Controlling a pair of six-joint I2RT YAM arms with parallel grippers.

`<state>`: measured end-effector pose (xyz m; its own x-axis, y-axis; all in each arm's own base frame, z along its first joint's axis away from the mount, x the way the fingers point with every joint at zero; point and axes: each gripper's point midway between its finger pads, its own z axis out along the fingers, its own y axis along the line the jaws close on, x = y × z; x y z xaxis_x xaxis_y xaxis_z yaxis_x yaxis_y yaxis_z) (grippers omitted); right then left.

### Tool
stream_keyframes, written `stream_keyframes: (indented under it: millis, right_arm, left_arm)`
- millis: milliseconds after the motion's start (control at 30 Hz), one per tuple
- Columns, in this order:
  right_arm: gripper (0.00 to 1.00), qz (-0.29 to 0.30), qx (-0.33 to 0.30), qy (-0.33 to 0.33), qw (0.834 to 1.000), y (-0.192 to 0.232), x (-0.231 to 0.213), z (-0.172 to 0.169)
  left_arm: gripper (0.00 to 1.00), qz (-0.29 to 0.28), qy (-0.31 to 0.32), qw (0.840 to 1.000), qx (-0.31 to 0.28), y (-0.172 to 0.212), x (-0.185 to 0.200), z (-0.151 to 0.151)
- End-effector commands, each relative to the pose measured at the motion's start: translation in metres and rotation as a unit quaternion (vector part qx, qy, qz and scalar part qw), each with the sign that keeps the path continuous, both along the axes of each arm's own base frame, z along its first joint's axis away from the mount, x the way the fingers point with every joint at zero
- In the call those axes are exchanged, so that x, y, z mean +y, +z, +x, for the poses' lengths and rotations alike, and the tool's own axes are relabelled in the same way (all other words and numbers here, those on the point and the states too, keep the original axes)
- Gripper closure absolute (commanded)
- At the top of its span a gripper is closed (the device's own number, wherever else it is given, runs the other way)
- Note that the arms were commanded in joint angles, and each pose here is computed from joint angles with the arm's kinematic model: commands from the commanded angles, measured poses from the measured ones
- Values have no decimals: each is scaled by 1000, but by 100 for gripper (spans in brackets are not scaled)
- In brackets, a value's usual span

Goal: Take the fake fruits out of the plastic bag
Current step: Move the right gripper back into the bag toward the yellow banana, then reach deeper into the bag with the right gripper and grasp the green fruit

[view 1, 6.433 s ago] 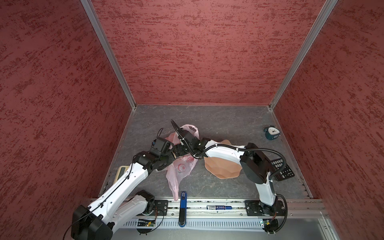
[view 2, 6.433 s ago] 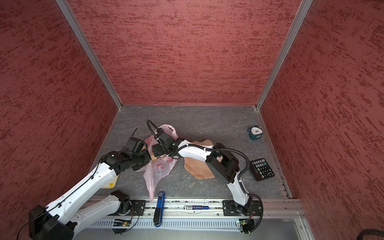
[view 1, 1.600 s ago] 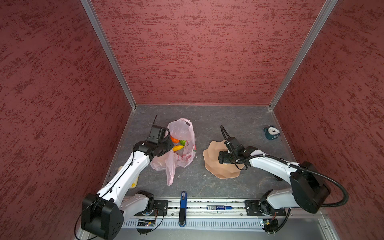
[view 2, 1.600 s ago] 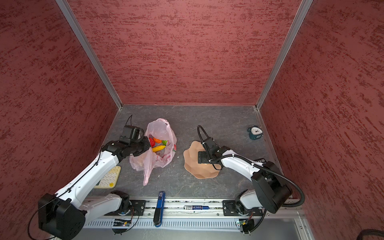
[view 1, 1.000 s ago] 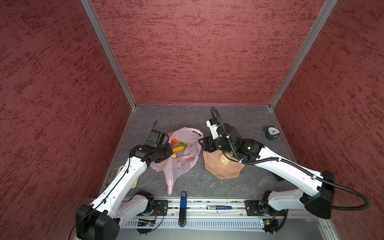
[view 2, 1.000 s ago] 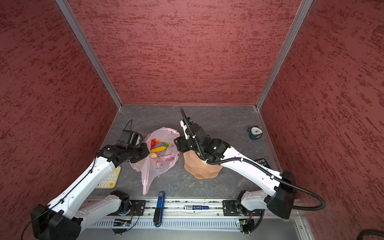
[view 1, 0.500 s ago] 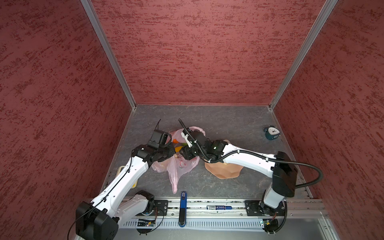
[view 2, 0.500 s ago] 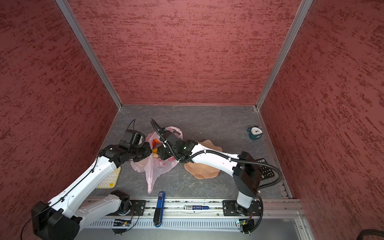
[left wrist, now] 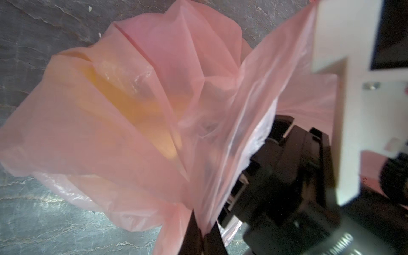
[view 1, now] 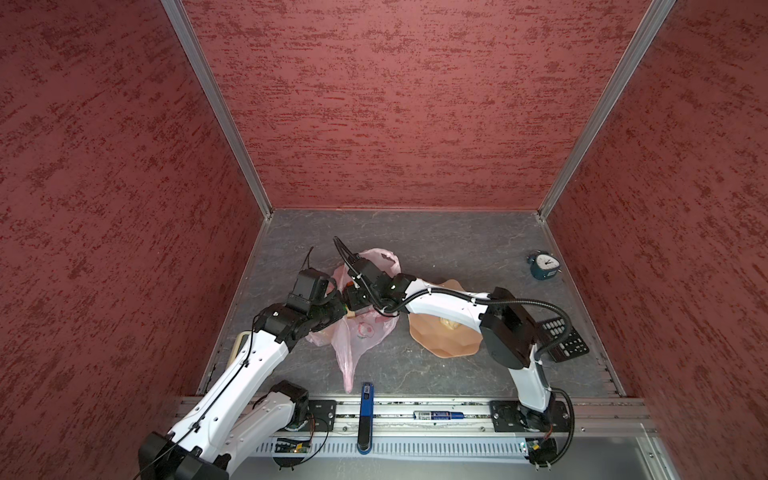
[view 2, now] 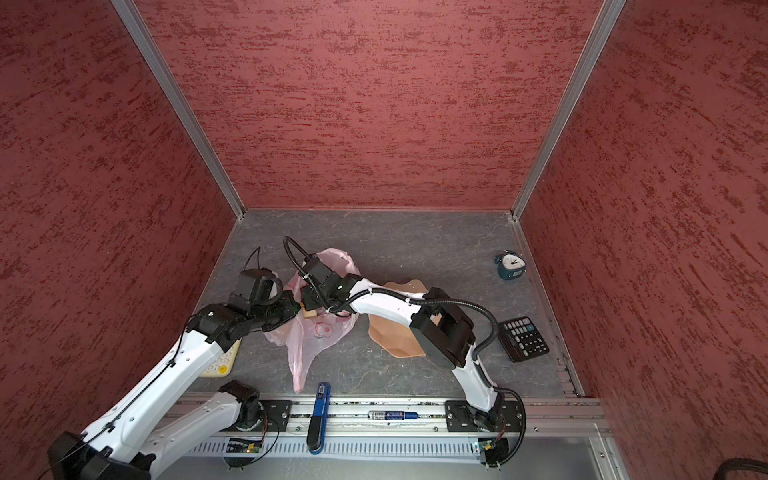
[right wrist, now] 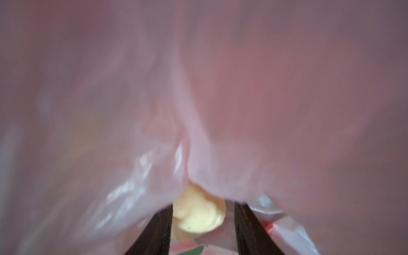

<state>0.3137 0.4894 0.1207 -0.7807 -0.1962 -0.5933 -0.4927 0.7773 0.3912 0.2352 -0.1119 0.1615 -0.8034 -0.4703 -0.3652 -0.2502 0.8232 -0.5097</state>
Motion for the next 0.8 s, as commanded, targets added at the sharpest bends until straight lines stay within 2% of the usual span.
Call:
stream_keyframes:
  millis: [0,367,767]
  right_arm:
    - [52,0,-35,-26,999,11,4,25]
    - [43,-41,-89,-85,992,11,-17,68]
    - [26,-80,-94,-116,986,-3,-43,89]
  left_arm:
    - [100,-15,-13,1000,-8,-1,-7,2]
    - [100,-20,-20,1000,-11,-2,-8,1]
    - [100,-12,-1,999,-32,2,0,6]
